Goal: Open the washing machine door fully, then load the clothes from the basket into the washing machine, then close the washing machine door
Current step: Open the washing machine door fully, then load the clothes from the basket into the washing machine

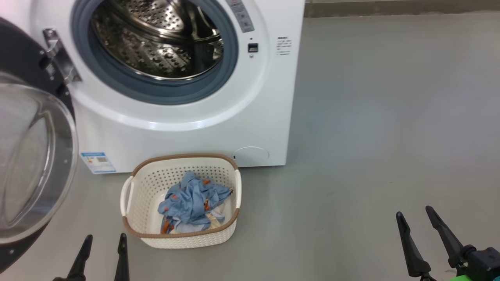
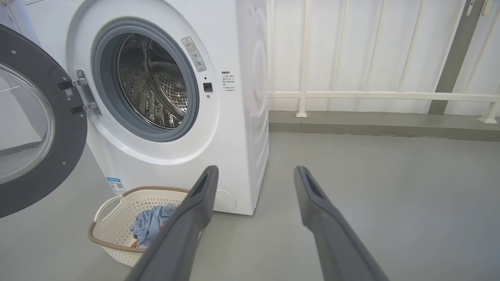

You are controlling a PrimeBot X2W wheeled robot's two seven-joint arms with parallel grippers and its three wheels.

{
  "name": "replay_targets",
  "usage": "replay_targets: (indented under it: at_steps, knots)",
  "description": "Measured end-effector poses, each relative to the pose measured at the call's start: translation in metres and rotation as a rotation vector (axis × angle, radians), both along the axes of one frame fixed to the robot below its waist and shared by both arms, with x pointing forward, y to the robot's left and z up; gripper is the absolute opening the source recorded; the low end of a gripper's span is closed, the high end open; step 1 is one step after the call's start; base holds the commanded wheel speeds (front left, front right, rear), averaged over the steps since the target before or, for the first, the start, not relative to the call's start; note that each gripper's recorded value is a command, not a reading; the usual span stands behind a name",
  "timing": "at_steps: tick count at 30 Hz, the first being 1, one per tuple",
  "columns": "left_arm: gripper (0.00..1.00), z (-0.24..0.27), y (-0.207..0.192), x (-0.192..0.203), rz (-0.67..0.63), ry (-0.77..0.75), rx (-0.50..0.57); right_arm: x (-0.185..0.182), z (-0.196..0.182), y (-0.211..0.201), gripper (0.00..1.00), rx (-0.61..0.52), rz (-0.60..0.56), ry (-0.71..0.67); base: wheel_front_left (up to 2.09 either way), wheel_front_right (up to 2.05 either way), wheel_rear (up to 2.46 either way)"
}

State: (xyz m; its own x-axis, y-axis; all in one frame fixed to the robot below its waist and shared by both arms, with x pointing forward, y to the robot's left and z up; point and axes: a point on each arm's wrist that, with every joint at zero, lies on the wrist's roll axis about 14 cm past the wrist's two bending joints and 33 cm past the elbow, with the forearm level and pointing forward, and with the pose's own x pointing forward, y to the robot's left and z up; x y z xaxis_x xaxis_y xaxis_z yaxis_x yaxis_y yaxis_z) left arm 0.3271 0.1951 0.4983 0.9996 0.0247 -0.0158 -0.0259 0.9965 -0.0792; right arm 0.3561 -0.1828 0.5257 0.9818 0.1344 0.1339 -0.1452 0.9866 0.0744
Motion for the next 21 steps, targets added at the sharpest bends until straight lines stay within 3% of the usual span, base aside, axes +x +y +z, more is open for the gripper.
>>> replay_targets:
  at_steps: [21]
  knots:
    - [1.00, 0.005, -0.009, 0.008, -0.026, -0.015, 0.008, -0.019, 0.008, -0.015, 1.00, -0.010, -0.049, -0.028, 0.00, 0.00, 0.00]
